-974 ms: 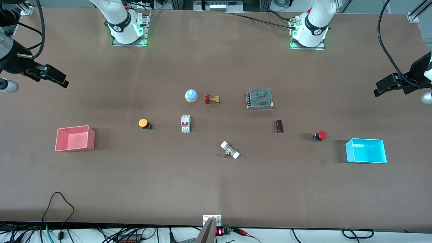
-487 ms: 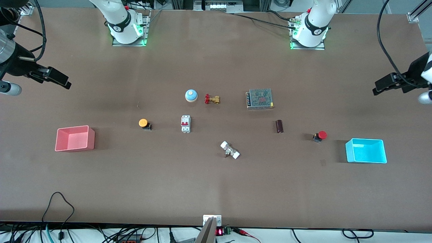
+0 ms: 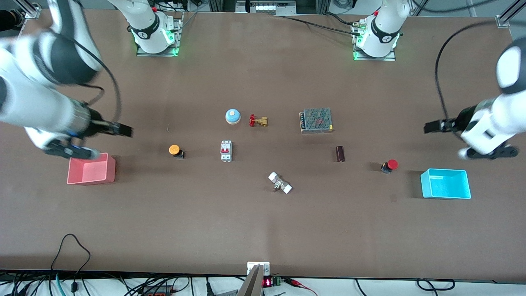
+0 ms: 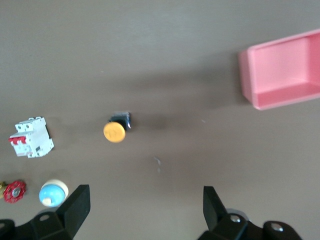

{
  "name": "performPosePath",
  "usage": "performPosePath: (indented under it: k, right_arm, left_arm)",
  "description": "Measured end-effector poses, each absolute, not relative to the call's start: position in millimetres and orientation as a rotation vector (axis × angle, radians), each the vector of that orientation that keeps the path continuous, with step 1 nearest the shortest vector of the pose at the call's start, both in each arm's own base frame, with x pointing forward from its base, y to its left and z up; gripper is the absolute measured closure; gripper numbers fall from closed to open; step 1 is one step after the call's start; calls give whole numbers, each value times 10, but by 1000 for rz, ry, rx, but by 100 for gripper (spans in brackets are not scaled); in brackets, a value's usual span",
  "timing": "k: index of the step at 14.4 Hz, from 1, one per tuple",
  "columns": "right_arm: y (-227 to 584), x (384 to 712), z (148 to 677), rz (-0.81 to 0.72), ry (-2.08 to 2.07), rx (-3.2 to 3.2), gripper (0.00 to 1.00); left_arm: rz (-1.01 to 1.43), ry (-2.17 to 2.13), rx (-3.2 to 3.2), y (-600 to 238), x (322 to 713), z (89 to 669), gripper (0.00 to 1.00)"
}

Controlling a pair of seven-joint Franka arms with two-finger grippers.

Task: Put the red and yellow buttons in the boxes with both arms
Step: 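Lower the right gripper onto the yellow button while the left gripper lowers onto the red, then grasp the yellow button with the right gripper while the left gripper grasps the red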

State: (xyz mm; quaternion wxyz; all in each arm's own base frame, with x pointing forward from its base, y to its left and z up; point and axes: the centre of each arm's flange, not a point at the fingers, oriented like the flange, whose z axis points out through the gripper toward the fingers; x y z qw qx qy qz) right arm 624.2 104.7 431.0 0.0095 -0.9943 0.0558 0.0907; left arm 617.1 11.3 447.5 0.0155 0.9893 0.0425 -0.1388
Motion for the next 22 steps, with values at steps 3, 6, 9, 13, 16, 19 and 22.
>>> performPosePath:
  k: [3,6,9,13,16,19,22]
  right_arm:
    - [1333,6274,3784,201,136,-3103,0]
    - [1540,6121,3386,114,92,-3101,0]
    - [1665,5929,3085,29,43,-3108,0]
    - [1677,5740,2764,-39,27,-3109,0]
    - [1671,5699,2668,-41,-12,-3130,0]
    - [1684,5702,2562,-58,-51,-3143,0]
    - [1690,5705,2459,-56,-44,-3139,0]
  left_arm:
    - [-451,131,3066,111,6377,3846,0]
    - [-457,33,3052,76,6505,3301,0]
    - [-423,-106,3041,46,6589,2911,0]
    - [-366,-231,3039,16,6630,2563,0]
    - [-351,-303,3033,-110,6545,2286,0]
    - [-387,-319,3024,-146,6450,2153,0]
    - [-407,-340,3017,-146,6403,2097,0]
